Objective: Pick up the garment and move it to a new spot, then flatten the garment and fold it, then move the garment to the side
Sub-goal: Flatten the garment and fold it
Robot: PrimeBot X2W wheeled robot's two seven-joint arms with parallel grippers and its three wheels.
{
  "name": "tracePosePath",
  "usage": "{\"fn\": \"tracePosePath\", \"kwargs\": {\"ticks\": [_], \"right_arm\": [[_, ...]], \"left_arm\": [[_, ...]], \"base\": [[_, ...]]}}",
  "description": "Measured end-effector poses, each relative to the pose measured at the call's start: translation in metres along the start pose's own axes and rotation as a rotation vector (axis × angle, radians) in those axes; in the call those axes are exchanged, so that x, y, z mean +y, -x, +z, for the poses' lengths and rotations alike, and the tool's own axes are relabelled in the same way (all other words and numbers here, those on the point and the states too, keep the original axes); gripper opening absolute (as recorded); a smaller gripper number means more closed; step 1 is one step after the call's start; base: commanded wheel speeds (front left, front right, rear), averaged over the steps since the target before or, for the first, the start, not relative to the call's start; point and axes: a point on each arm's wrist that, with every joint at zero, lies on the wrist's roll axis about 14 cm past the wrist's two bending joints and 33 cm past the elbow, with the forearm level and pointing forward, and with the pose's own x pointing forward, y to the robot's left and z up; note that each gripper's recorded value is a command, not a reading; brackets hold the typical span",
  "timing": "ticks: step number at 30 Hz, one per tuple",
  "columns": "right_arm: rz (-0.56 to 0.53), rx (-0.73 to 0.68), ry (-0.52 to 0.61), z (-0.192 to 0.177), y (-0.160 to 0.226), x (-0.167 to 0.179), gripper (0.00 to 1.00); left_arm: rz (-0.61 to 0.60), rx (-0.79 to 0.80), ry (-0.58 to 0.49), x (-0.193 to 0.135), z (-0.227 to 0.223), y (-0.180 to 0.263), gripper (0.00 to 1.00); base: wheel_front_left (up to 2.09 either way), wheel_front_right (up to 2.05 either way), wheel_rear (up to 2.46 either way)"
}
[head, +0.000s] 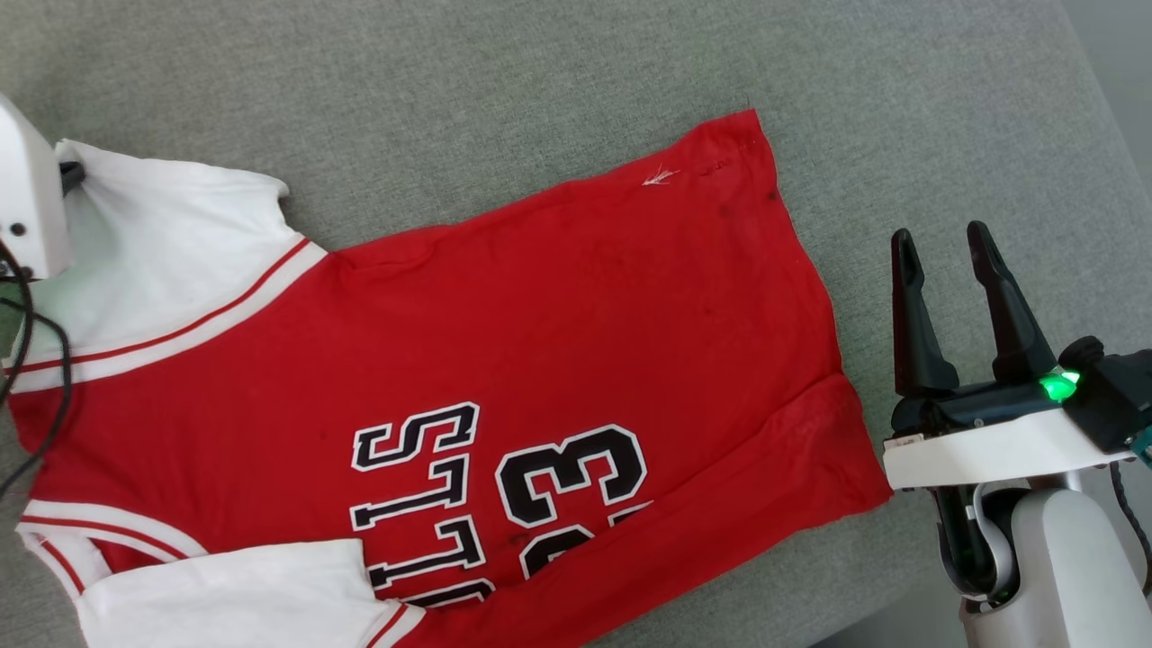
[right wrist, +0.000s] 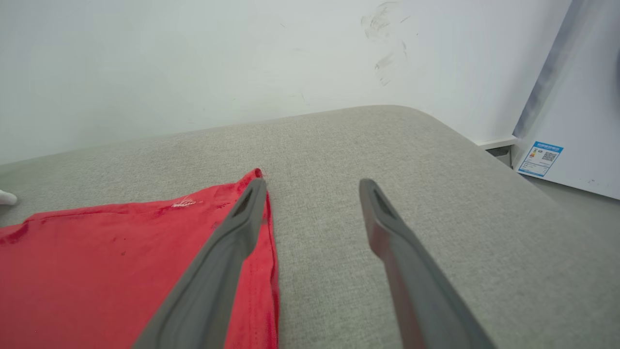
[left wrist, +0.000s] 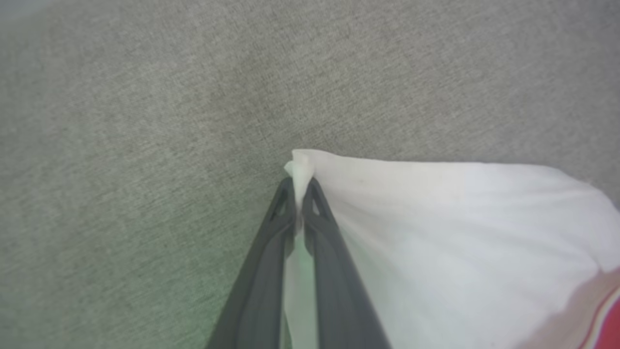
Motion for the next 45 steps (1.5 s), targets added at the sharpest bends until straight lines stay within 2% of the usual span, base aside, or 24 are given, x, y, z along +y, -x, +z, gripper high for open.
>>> {"fn": "tracePosePath", "kwargs": {"ticks": [5,12,20,28,31,37,38,45], "right_arm": [[0.012,-0.013,0.002,0.005,0.0,0.004,1.0],[0.058,-0.011,0.042,0.023,0.001,0.005,1.0],[0.169,0.259,0.146,0.003,-0.002,0.012,1.0],[0.261,0.54,0.299,-0.003,-0.031,0.025,1.0],[0.276,0.643,0.353,-0.01,-0.042,0.028,1.0],[0.285,0.777,0.383,-0.025,-0.07,0.033,1.0],[0.294,0.819,0.389,-0.037,-0.075,0.038,1.0],[0.328,0.883,0.427,-0.065,-0.091,0.052,1.0]], "left_arm": [[-0.019,-0.103,0.003,-0.008,0.014,0.011,0.0],[-0.027,-0.301,-0.058,-0.019,0.043,0.056,0.0],[-0.041,-0.474,-0.165,-0.041,0.049,0.12,0.0],[-0.068,-0.588,-0.232,-0.063,0.028,0.171,0.0],[-0.07,-0.606,-0.241,-0.068,0.017,0.182,0.0],[-0.08,-0.646,-0.248,-0.077,0.003,0.194,0.0],[-0.082,-0.649,-0.248,-0.078,-0.002,0.194,0.0],[-0.09,-0.653,-0.228,-0.077,-0.012,0.193,0.0]], "base": [[0.0,0.0,0.0],[0.0,0.0,0.0],[0.0,0.0,0.0],[0.0,0.0,0.0],[0.0,0.0,0.0],[0.0,0.0,0.0],[0.0,0.0,0.0],[0.0,0.0,0.0]]}}
